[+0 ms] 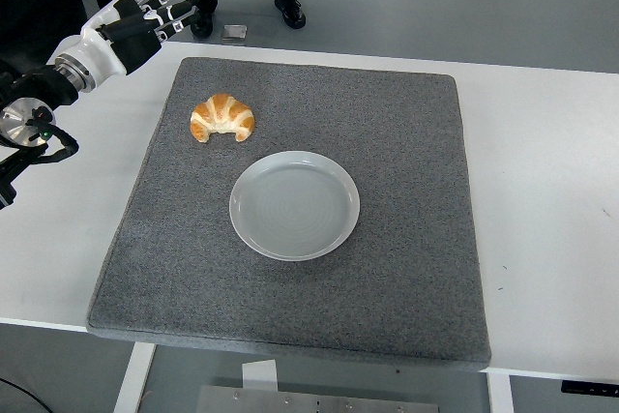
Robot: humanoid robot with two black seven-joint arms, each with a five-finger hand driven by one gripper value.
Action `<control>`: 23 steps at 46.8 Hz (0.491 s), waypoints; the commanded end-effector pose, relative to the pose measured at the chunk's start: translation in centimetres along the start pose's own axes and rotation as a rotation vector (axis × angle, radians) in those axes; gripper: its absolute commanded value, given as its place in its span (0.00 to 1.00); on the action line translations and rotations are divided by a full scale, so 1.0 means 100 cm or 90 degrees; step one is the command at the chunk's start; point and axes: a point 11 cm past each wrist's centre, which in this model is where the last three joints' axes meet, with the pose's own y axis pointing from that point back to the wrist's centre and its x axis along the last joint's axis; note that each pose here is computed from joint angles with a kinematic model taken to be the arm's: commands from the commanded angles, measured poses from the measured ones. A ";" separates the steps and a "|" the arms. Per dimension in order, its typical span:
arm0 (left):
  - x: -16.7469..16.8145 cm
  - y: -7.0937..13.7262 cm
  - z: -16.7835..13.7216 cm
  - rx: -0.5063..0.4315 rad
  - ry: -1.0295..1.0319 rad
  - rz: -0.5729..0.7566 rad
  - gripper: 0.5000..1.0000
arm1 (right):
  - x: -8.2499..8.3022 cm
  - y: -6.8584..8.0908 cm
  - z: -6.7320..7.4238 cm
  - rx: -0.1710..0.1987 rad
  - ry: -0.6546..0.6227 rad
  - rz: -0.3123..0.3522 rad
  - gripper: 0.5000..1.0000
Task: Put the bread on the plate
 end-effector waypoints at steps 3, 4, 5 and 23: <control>0.000 0.000 0.000 -0.001 0.000 0.001 0.98 | 0.000 0.000 0.000 -0.001 0.000 0.000 0.90; 0.001 0.000 0.000 -0.001 0.001 0.001 0.99 | 0.000 0.000 0.000 0.000 0.000 0.000 0.90; 0.001 0.000 0.000 -0.001 0.001 0.001 0.98 | 0.000 0.000 0.000 0.000 0.000 0.000 0.90; 0.002 0.001 0.000 -0.001 0.001 0.004 0.99 | 0.000 0.000 0.000 0.000 0.000 0.000 0.90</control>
